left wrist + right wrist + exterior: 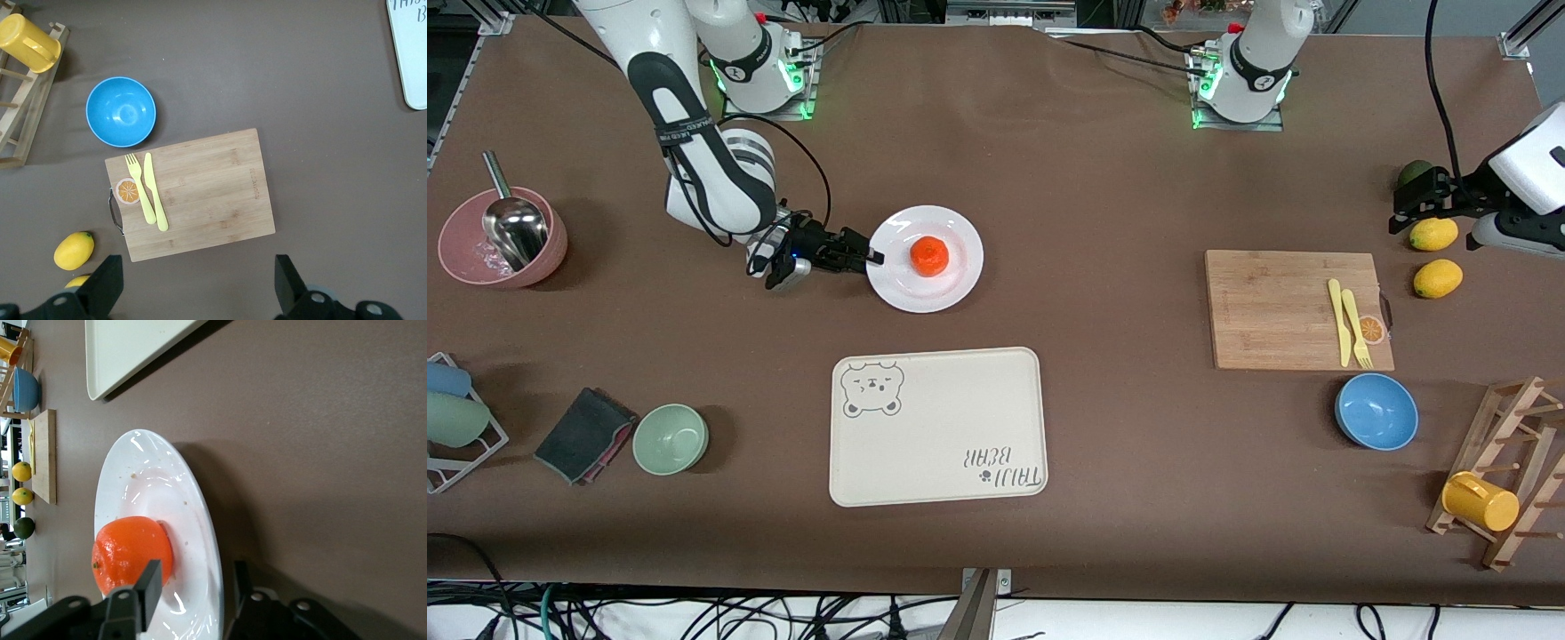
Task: Place orange and plate with both arms
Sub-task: 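Reach the right gripper to the plate rim and grip it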
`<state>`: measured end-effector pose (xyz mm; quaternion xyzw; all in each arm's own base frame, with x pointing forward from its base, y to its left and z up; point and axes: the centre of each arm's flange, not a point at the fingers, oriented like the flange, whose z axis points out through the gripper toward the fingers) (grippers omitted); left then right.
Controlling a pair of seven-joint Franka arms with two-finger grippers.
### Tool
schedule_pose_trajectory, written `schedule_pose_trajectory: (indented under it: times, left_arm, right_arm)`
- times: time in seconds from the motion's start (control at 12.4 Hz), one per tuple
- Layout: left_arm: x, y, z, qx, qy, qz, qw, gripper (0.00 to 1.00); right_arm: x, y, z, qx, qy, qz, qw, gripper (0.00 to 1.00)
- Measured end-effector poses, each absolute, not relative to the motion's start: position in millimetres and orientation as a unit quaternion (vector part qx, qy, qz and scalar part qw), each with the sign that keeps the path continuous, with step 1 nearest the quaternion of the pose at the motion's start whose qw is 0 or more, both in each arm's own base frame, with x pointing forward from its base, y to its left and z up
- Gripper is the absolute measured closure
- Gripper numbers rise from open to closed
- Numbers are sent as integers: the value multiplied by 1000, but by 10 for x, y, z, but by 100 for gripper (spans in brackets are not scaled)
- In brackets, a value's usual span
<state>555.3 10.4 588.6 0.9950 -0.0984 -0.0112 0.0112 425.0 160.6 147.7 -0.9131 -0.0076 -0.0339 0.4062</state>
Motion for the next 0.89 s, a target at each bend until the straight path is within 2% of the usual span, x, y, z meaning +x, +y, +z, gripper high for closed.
schedule_pose_trajectory:
  times: [0.4, 0.48, 0.57, 0.65, 0.89]
  left_arm:
    - [5557, 112, 5877, 995, -98, -12, 11, 0]
    - [5557, 113, 5877, 995, -97, -12, 11, 0]
    - [5557, 112, 5877, 995, -97, -12, 11, 0]
    - [5557, 112, 5877, 995, -97, -12, 11, 0]
    - [5559, 112, 5872, 995, -97, -12, 11, 0]
  right_arm:
    - [4191, 1593, 1353, -912, -11, -42, 409, 57]
    - [4191, 1593, 1352, -912, -11, -42, 409, 62]
    - [4191, 1592, 1352, -912, -12, -43, 409, 62]
    - [4191, 1592, 1352, -912, -12, -43, 409, 71]
    - [4191, 1592, 1352, -912, -12, -43, 409, 78]
